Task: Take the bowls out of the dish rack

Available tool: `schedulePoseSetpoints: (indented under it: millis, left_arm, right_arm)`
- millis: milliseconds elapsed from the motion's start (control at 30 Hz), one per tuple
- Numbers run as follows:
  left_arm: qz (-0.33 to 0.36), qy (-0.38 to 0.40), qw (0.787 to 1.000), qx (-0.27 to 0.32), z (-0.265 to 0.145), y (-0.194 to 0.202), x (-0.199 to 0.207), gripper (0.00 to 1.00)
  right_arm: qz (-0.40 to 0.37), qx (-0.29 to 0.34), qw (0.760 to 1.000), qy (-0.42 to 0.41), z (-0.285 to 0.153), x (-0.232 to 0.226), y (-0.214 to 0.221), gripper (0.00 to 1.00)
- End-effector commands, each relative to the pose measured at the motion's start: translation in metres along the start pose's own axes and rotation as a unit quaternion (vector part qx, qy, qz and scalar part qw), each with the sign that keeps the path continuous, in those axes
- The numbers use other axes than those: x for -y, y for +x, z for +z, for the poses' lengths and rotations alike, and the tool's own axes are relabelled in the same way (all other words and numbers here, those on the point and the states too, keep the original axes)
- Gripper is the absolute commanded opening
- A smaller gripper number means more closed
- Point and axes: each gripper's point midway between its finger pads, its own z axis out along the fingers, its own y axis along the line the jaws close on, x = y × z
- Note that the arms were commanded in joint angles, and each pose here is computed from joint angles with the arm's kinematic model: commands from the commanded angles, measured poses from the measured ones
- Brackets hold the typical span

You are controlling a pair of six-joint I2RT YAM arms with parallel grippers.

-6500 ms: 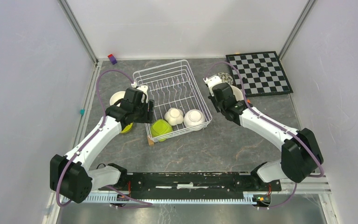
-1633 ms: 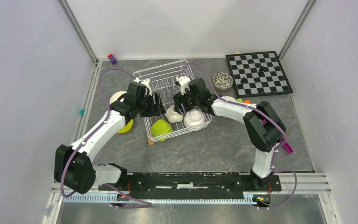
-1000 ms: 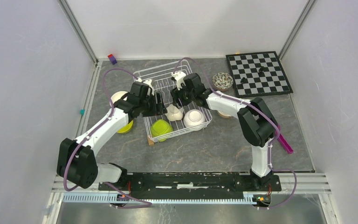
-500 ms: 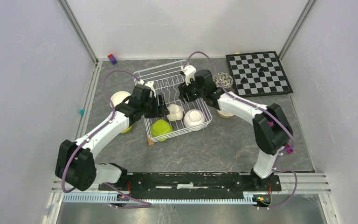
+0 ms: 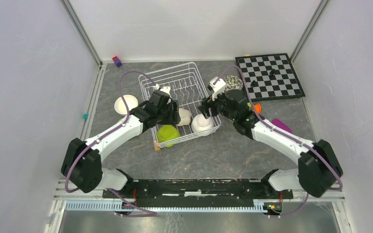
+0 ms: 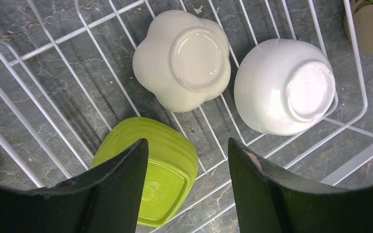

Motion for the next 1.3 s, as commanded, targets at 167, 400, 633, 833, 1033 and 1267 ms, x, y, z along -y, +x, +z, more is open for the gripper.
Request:
schedulePoseSetpoints:
  millis: [167, 400, 633, 833, 1033, 1267]
  left_arm:
    - [0.035, -0.027, 0.999, 0.026, 0.004, -0.018, 0.003, 0.67]
    - [0.047, -0.048, 0.998, 0.015, 0.020, -0.021, 0.000, 0.65]
    - [0.058, -0.059, 0.996, 0.015, 0.042, -0.036, 0.005, 0.64]
    - [0.054, -0.103, 0.993, 0.004, 0.062, -0.034, -0.007, 0.56]
    - [0.050, -0.126, 0.991, 0.003, 0.072, -0.035, -0.014, 0.51]
    - [0.049, -0.139, 0.989, 0.013, 0.078, -0.044, -0.016, 0.50]
  right_arm:
    - [-0.003, 0.102, 0.994, 0.035, -0.035, 0.007, -0.031, 0.90]
    - [0.004, 0.091, 0.996, 0.023, -0.031, 0.003, -0.027, 0.91]
    - [0.000, 0.093, 0.995, 0.025, -0.033, 0.004, -0.032, 0.90]
    - [0.004, 0.078, 0.996, 0.030, -0.026, 0.006, -0.020, 0.90]
    - [0.026, 0.059, 0.997, 0.046, -0.019, 0.012, -0.012, 0.90]
    - [0.024, 0.048, 0.997, 0.053, -0.020, 0.014, -0.009, 0.90]
